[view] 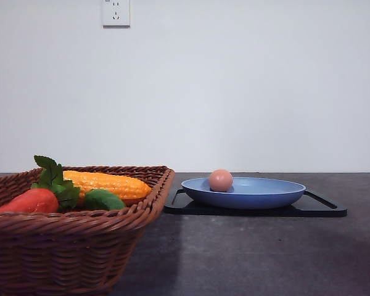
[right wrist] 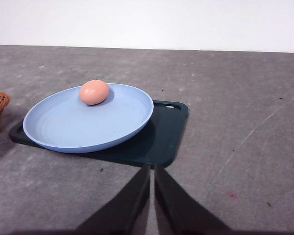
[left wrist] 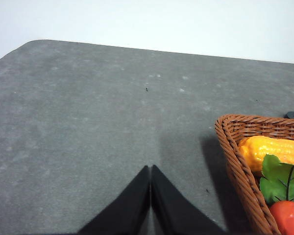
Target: Transfer egg from basket to plate and serve
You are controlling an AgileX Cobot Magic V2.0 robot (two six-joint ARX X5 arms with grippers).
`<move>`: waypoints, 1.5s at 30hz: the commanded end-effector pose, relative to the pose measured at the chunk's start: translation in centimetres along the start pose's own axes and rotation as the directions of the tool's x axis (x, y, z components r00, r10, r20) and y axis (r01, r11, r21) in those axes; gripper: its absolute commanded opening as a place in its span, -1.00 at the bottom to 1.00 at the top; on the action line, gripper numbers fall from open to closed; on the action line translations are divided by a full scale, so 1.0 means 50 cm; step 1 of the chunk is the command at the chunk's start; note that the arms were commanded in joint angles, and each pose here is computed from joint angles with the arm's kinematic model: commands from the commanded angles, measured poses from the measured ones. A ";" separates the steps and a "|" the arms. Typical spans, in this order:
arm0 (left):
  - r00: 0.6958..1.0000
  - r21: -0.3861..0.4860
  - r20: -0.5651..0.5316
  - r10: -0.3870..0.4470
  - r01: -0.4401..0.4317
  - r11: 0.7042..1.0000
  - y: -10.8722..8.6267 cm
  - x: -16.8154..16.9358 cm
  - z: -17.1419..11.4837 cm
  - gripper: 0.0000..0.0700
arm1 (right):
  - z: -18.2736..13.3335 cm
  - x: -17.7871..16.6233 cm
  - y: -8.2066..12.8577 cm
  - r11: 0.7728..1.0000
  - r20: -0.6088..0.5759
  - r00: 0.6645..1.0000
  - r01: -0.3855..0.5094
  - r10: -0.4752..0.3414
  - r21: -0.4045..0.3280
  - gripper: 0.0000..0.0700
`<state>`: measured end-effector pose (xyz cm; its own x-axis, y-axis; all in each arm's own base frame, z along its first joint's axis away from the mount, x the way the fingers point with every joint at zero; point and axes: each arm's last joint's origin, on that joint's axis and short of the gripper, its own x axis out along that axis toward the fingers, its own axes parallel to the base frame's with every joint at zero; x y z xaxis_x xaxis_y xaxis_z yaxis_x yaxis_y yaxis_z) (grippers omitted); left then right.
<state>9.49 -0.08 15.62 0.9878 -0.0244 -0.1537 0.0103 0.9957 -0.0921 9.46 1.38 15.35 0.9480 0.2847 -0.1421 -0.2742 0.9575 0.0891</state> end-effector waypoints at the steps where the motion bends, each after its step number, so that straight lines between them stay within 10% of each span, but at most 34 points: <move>1: 1.000 -0.002 -0.031 0.005 -0.005 1.000 0.002 0.005 -0.019 -1.00 | -0.005 0.001 -0.001 1.000 -0.007 1.000 0.003 -0.003 0.015 -1.00; 45: 1.000 -0.002 -0.031 0.005 -0.005 1.000 0.002 0.005 -0.019 -1.00 | -0.005 0.001 -0.001 1.000 -0.007 1.000 0.003 -0.003 0.015 -1.00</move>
<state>9.49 -0.08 15.62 0.9878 -0.0244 -0.1537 0.0103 0.9957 -0.0921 9.46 1.38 15.35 0.9480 0.2847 -0.1422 -0.2741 0.9575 0.0892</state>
